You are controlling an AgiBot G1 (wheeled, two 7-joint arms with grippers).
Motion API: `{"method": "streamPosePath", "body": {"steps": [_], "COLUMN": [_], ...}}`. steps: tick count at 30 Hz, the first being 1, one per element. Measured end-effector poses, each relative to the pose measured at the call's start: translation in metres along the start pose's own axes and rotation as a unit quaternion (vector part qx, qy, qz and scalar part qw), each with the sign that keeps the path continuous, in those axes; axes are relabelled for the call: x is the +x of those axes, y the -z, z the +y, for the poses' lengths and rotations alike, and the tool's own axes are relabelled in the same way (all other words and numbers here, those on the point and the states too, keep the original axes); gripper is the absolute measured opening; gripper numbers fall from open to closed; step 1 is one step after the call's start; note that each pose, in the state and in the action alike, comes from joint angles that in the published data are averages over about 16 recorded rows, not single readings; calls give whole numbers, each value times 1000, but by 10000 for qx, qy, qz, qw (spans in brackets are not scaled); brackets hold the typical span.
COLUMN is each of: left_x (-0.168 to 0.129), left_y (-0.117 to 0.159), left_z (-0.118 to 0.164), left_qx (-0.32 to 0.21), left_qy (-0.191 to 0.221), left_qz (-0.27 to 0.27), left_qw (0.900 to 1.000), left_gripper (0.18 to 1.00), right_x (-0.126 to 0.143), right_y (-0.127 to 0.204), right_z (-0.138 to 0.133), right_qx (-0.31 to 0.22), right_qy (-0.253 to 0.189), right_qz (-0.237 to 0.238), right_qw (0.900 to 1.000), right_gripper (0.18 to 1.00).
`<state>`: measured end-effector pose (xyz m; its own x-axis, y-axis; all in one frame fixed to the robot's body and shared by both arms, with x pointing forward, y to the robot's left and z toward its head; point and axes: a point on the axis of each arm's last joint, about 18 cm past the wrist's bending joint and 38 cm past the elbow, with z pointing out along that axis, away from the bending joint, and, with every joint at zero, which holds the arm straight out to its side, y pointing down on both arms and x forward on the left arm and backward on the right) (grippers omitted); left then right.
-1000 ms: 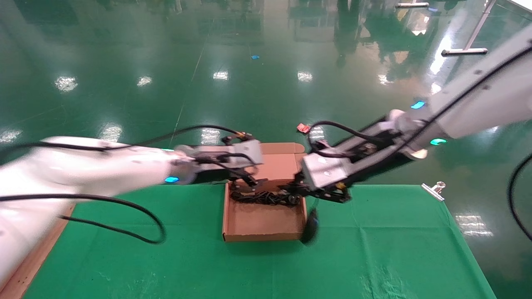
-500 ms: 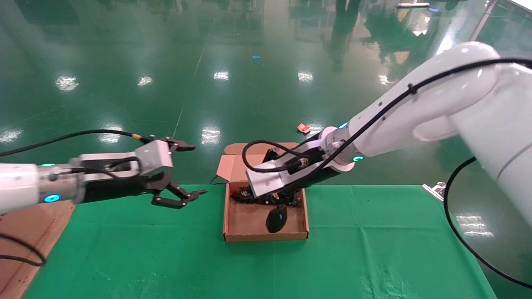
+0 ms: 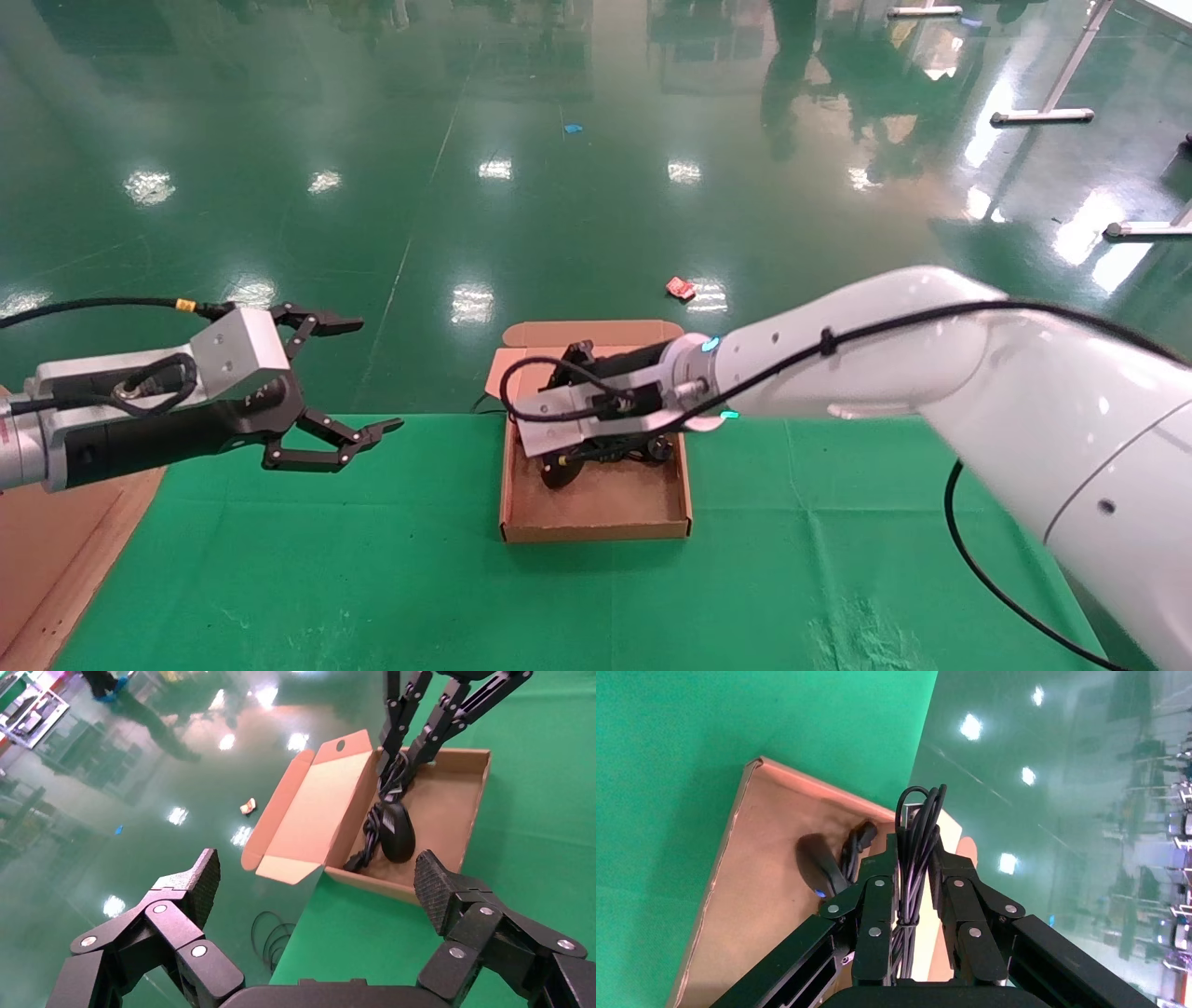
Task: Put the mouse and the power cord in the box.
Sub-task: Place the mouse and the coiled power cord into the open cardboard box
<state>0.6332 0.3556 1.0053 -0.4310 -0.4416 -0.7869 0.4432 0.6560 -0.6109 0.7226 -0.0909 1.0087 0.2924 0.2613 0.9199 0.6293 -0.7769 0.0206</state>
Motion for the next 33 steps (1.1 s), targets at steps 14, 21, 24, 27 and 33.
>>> {"method": "streamPosePath", "body": {"steps": [14, 21, 24, 27, 33], "left_x": [2, 2, 2, 2, 2], "left_y": [4, 4, 4, 4, 3], "left_z": [4, 4, 4, 4, 4], "left_qx": [-36, -36, -36, -37, -40], "left_qy": [22, 23, 24, 24, 25], "left_qz": [-69, -74, -74, -74, -74], "left_qw": [10000, 10000, 10000, 10000, 10000], "left_gripper": [1001, 1001, 1001, 1001, 1001], "right_x": [-54, -61, -61, -61, -59], "right_y": [-26, -29, -29, -29, -28], "right_z": [25, 28, 28, 28, 27], "right_qx": [-455, -507, -508, -502, -492], "right_qy": [39, 79, 76, 65, 50], "right_qz": [-316, -370, -370, -366, -359], "right_qw": [9985, 9980, 9980, 9980, 9981], "right_gripper": [259, 273, 287, 308, 376]}}
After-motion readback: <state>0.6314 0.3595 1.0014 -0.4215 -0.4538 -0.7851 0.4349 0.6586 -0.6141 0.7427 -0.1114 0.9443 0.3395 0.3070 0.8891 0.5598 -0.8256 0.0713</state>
